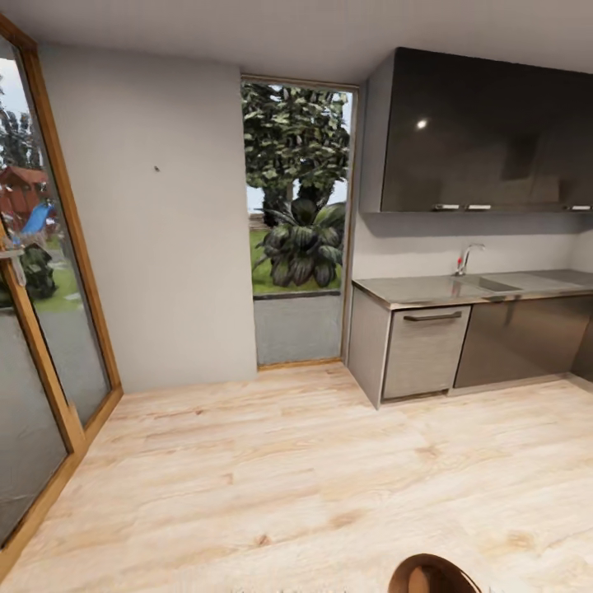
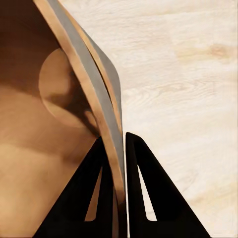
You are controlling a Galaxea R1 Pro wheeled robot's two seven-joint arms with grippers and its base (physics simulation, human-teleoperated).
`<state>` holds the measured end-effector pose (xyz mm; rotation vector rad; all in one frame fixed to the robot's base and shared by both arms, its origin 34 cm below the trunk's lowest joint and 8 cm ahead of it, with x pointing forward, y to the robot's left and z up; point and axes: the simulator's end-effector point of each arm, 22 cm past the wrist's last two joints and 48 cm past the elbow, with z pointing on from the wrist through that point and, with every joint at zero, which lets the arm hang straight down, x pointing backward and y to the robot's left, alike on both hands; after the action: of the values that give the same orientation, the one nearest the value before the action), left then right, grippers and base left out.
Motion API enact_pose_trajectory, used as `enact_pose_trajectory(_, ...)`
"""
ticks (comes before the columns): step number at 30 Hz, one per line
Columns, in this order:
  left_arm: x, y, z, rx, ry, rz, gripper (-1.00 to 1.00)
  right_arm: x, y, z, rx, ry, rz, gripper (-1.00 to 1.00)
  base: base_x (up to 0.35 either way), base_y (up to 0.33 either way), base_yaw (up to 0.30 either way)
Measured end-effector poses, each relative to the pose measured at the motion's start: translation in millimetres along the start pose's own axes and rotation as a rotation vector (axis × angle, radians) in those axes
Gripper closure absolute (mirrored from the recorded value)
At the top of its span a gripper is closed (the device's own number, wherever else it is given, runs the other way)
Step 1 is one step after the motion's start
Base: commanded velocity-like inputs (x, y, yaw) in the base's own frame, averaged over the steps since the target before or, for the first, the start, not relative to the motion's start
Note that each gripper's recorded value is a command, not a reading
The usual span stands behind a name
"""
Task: Put the three can of soda from the living room inside the tash can in the kitchen.
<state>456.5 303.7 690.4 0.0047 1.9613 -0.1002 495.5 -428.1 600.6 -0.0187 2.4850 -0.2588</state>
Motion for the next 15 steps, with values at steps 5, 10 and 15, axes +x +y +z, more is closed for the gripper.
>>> enact_pose_trajectory(5,-1.4,-0.1,0.1,0.0,-0.004,0.0,-1.0,19.9,-25.8,-2.4,0.025,0.035,0.0,1.0,-0.325,0.0,0.157)
enact_pose_trajectory(10,-1.2,-0.1,-0.1,0.0,-0.005,0.0,-1.0,19.3,-38.5,-3.7,0.046,0.014,0.018,1.0,-0.325,0.0,0.107)
enact_pose_trajectory(15,1.1,0.3,-0.8,-0.002,-0.001,-0.002,-1.0,18.3,-35.2,-3.8,0.044,0.006,0.026,1.0,-0.325,0.0,0.08)
